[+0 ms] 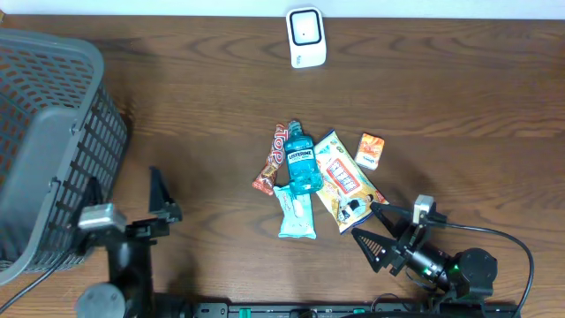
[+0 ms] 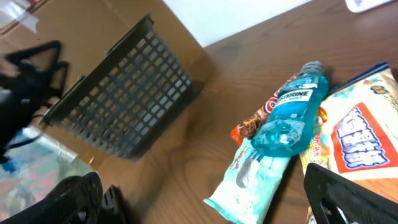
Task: Scan the item barcode
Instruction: 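Retract the left arm to rest and raise the right arm, then reach the right gripper toward the mint-green packet and mouthwash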
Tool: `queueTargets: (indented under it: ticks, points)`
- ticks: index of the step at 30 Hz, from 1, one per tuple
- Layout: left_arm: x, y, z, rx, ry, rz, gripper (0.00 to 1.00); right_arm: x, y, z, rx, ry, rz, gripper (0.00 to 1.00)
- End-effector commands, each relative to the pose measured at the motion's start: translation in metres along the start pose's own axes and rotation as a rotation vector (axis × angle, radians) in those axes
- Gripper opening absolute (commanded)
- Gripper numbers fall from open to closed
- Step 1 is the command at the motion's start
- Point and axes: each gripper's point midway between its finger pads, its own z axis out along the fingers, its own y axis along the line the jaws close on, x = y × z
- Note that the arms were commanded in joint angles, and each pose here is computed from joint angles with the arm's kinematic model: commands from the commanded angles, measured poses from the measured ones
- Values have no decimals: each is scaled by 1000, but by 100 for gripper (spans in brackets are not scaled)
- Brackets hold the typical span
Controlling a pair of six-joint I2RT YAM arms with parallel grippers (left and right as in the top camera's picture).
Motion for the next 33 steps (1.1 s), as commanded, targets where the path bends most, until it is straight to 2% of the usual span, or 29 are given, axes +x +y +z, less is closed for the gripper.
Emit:
queueTargets:
  ticks: [1, 5, 14, 21, 27, 33]
  points:
    - [24, -8, 5, 57, 49, -2, 98, 6, 5, 1, -30, 29, -31, 99]
    - [55, -6, 12, 57, 85, 4, 98, 6, 5, 1, -31, 29, -33, 99]
    - [94, -2, 22, 55, 54, -35, 98, 9, 8, 0, -50, 46, -28, 99]
    - [130, 9, 21, 8, 139, -39, 98, 9, 7, 0, -46, 42, -35, 99]
    - [160, 22, 15, -54, 260, -9, 98, 6, 6, 0, -32, 31, 52, 99]
    - [177, 26, 10, -67, 332, 6, 98, -17, 14, -2, 5, -25, 82, 99]
